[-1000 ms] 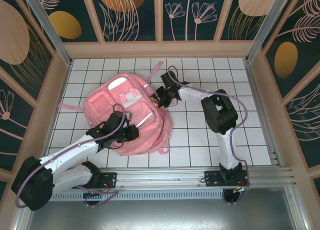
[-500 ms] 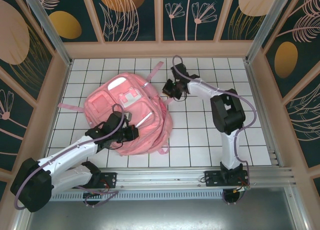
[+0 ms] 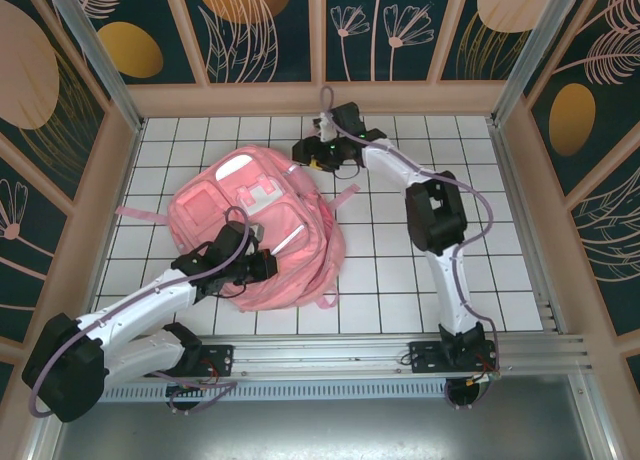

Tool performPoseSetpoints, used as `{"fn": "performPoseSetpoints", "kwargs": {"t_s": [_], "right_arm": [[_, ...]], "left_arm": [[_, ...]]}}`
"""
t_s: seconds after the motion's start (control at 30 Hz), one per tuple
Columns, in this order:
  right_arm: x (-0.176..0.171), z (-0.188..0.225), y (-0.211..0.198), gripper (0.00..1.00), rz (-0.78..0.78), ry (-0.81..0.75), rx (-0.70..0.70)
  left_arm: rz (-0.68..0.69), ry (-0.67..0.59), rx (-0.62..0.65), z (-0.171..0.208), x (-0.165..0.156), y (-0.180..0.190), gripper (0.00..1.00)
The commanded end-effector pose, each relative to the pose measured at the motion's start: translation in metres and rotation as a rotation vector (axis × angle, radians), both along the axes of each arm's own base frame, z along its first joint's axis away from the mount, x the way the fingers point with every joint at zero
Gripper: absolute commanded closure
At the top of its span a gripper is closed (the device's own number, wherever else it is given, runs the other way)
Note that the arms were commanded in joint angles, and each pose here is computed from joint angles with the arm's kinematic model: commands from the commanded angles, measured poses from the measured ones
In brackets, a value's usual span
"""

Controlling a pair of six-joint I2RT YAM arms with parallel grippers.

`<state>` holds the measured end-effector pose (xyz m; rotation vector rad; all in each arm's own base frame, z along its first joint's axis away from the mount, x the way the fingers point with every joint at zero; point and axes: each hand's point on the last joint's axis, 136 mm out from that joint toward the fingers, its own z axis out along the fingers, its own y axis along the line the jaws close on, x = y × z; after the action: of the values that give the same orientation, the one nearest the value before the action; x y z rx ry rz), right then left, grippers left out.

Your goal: Pack the student bag

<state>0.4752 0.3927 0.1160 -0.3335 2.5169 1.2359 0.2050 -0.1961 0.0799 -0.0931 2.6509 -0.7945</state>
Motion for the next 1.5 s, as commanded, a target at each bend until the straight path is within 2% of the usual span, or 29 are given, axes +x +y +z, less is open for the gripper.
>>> {"fn": "performPoseSetpoints", "kwargs": {"t_s": [0.0,0.07,0.13,0.2,0.23,0.27,0.4,0.47,0.57,0.63,0.67,0.83,1.0,1.1,1.2,1.3,1.37,1.47], "right_arm": [[-0.011,-0.037,0.007,0.39,0.050,0.072,-0.042],[-0.007,-0.045,0.007,0.45,0.038,0.075,-0.042],[-0.001,-0.047,0.005,0.63,0.013,0.067,-0.046],[0.008,-0.046,-0.002,0.90,-0.026,0.059,-0.047],[0.013,-0.044,-0.007,0.99,-0.048,0.056,-0.047],[0.019,-0.041,-0.013,1.00,-0.075,0.048,-0.045],[0.037,-0.029,-0.048,1.00,-0.188,0.031,-0.031],[0.044,-0.023,-0.071,1.00,-0.257,0.021,-0.032],[0.049,-0.021,-0.115,1.00,-0.388,0.016,-0.045],[0.046,-0.021,-0.143,1.00,-0.465,0.023,-0.039],[0.041,-0.021,-0.155,1.00,-0.500,0.028,-0.035],[0.005,-0.026,-0.190,1.00,-0.589,0.027,-0.096],[-0.056,-0.035,-0.219,1.00,-0.671,0.056,-0.115],[-0.098,-0.033,-0.217,1.00,-0.672,0.107,-0.039],[-0.137,-0.026,-0.185,1.00,-0.589,0.121,0.001],[-0.155,-0.020,-0.157,1.00,-0.524,0.115,-0.053],[-0.160,-0.015,-0.148,0.92,-0.502,0.121,-0.058],[-0.166,-0.019,-0.142,0.73,-0.454,0.148,-0.061]], "left_arm": [[0.065,0.189,0.140,-0.039,-0.031,0.031,1.00],[0.064,0.188,0.138,-0.038,-0.030,0.030,1.00],[0.065,0.184,0.143,-0.037,-0.028,0.030,1.00],[0.065,0.173,0.148,-0.034,-0.025,0.029,1.00],[0.063,0.169,0.148,-0.032,-0.023,0.028,1.00],[0.061,0.163,0.151,-0.031,-0.021,0.028,1.00],[0.045,0.140,0.189,-0.024,-0.009,0.024,1.00],[0.036,0.119,0.212,-0.019,0.002,0.022,0.93],[0.012,0.082,0.280,-0.013,0.021,0.020,0.93],[-0.003,0.055,0.323,-0.009,0.037,0.018,0.88],[-0.007,0.037,0.352,-0.005,0.048,0.018,0.82],[0.008,-0.043,0.404,0.010,0.104,0.012,0.71],[0.031,-0.064,0.443,0.002,0.160,0.004,0.62],[0.065,-0.100,0.494,0.002,0.203,0.005,0.59],[0.125,-0.166,0.552,0.020,0.247,0.013,0.55],[0.158,-0.226,0.556,0.052,0.265,0.016,0.51],[0.183,-0.283,0.551,0.081,0.263,0.022,0.46],[0.192,-0.327,0.553,0.106,0.244,0.035,0.44]]}}
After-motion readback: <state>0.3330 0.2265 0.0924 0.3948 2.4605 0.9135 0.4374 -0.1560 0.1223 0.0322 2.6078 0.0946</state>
